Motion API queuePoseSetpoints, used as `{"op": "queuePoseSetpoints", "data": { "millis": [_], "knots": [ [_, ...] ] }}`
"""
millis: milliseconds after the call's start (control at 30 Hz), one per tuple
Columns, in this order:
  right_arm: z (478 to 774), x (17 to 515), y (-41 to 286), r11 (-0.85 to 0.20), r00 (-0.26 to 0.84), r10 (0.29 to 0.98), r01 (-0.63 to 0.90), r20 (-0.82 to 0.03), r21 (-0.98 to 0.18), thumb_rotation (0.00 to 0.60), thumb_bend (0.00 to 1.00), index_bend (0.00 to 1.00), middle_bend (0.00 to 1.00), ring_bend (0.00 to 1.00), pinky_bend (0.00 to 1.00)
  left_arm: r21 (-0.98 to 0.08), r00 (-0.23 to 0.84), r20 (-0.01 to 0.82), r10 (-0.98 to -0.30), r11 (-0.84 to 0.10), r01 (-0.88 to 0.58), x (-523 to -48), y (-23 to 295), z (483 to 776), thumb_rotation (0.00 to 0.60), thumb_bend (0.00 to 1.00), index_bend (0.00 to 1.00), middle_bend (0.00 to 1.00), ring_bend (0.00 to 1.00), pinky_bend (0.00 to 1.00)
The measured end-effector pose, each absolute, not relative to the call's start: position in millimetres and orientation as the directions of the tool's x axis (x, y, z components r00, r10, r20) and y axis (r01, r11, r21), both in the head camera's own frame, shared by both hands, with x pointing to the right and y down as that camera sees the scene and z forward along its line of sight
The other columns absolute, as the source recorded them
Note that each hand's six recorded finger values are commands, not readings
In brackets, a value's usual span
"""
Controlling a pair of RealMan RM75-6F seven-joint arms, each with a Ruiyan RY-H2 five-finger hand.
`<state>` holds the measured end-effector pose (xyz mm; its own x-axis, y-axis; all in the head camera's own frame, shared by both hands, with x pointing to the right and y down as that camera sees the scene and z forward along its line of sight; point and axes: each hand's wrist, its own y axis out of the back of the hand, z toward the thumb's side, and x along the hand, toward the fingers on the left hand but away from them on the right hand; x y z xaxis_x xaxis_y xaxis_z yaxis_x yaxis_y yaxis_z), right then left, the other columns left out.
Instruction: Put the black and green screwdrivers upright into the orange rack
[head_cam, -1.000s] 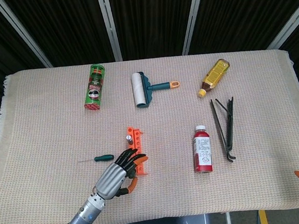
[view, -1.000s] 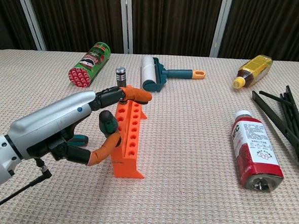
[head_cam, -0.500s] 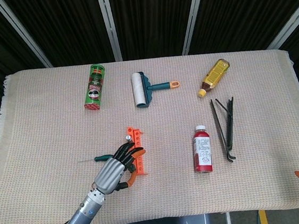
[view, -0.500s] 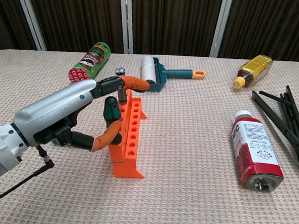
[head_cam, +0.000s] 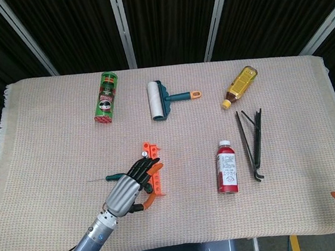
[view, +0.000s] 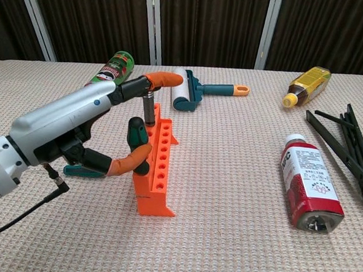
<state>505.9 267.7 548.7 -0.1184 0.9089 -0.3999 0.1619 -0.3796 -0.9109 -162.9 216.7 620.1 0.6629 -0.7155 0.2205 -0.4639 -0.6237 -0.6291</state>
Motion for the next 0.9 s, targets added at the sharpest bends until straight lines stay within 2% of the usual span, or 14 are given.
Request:
{"op": "queuePoseSetpoints", "data": {
  "millis": [300,500,567,700,900],
  "knots": [
    [549.0,503.5,265.3,-0.378,-0.108,0.912,0.161,-0.397,-0.912,0.6,0.0,0.01,0.09,0.0,0.0,-0.653,0.664,0.116,-0.738,-0.561,-0.509,-187.8,215.0,581.5,0.6,0.47,0.01,0.0,0.0,0.0],
    [548.4,498.7,260.1,-0.382,-0.086,0.914,0.147,-0.396,-0.912,0.6,0.0,0.03,0.09,0.0,0.0,-0.749,0.573,0.077,-0.816,-0.426,-0.507,-231.5,202.3,558.2,0.6,0.47,0.18,0.04,0.0,0.0],
    [547.8,496.9,257.9,-0.384,-0.078,0.915,0.138,-0.396,-0.913,0.6,0.0,0.04,0.09,0.0,0.0,-0.794,0.528,0.085,-0.845,-0.377,-0.476,-250.4,198.6,554.9,0.6,0.48,0.24,0.05,0.0,0.0],
    [547.1,492.7,253.1,-0.388,-0.062,0.916,0.119,-0.397,-0.914,0.6,0.0,0.05,0.08,0.0,0.0,-0.866,0.431,0.131,-0.893,-0.315,-0.388,-295.7,194.3,551.7,0.6,0.48,0.25,0.04,0.0,0.0],
    [546.2,485.7,245.7,-0.386,-0.051,0.919,0.073,-0.39,-0.92,0.6,0.0,0.04,0.04,0.0,0.0,-0.927,0.245,0.278,-0.929,-0.326,-0.187,-383.1,206.6,545.5,0.6,0.48,0.25,0.04,0.0,0.0]
  ]
}}
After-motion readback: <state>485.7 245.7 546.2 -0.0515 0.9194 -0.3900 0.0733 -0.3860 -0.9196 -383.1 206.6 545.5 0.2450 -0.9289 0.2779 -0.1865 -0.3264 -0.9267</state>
